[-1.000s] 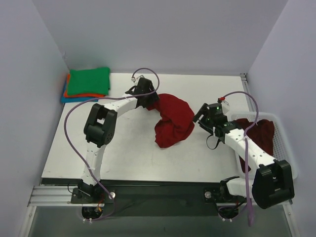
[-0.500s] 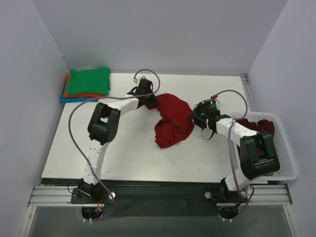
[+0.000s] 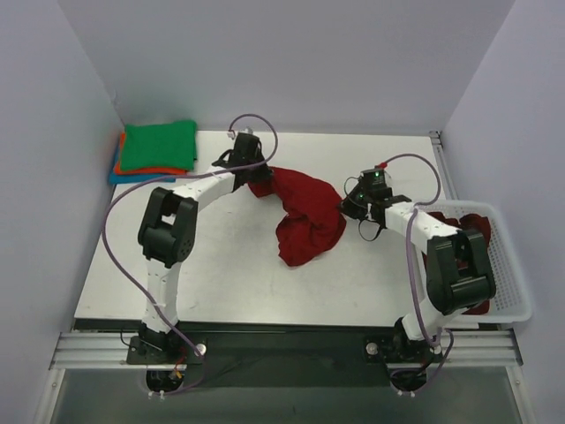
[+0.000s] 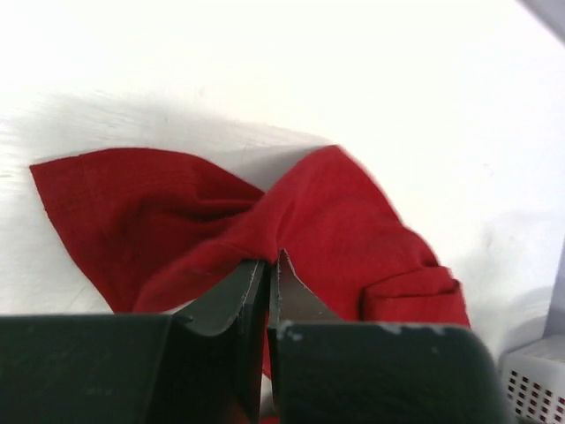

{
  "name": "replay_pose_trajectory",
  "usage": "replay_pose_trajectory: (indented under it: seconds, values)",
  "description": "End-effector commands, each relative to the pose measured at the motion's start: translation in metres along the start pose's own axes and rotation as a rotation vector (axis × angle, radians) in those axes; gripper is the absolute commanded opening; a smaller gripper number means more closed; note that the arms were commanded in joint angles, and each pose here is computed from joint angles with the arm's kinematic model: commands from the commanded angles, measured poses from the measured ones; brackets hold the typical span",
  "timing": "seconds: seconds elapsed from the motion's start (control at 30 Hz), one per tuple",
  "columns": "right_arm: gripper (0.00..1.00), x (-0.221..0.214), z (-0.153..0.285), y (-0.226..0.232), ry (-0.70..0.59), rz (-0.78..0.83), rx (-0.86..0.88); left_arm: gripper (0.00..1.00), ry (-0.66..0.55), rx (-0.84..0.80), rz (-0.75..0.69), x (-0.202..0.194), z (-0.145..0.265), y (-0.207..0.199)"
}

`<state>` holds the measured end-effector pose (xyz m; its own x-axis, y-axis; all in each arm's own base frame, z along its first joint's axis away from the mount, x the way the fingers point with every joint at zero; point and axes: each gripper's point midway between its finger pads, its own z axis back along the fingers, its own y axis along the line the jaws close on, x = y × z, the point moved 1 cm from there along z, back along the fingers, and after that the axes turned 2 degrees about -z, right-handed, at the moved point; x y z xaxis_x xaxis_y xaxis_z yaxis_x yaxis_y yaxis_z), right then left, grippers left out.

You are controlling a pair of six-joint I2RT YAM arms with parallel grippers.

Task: Fold and stack the t-shirts
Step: Flatten out the tshirt

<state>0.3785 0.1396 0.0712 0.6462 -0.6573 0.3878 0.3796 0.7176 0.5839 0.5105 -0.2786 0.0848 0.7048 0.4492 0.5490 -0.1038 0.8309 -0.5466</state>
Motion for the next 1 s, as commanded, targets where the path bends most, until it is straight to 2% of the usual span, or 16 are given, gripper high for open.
replay_pose_trajectory:
  seconds: [0.0, 0.07, 0.13, 0.27, 0.4, 0.7, 0.8, 0.97]
  values:
    - [0.0, 0.044, 0.047, 0.024, -0.108, 0.067, -0.026, 0.0, -0.151, -0.09, -0.037, 0.065, 0.06, -0.028]
    - [0.0, 0.068, 0.076, 0.042, -0.176, 0.121, -0.006, 0.0, -0.198, -0.089, -0.032, 0.084, 0.088, -0.025]
    - [0.0, 0.08, 0.095, 0.039, -0.207, 0.145, -0.045, 0.0, -0.252, -0.101, -0.03, 0.107, 0.118, -0.024]
    - [0.0, 0.118, 0.146, 0.058, -0.308, 0.17, -0.004, 0.0, -0.339, -0.112, -0.029, 0.14, 0.172, -0.021]
    - [0.0, 0.155, 0.196, 0.079, -0.413, 0.208, 0.034, 0.0, -0.468, -0.138, -0.035, 0.174, 0.248, -0.023]
    - [0.0, 0.194, 0.282, 0.12, -0.601, 0.258, 0.145, 0.0, -0.71, -0.216, -0.078, 0.217, 0.376, -0.03]
    - [0.0, 0.205, 0.292, 0.138, -0.632, 0.269, 0.191, 0.0, -0.764, -0.223, -0.085, 0.232, 0.387, -0.032]
    - [0.0, 0.253, 0.278, 0.182, -0.744, 0.303, 0.295, 0.0, -0.793, -0.252, -0.061, 0.274, 0.36, -0.038]
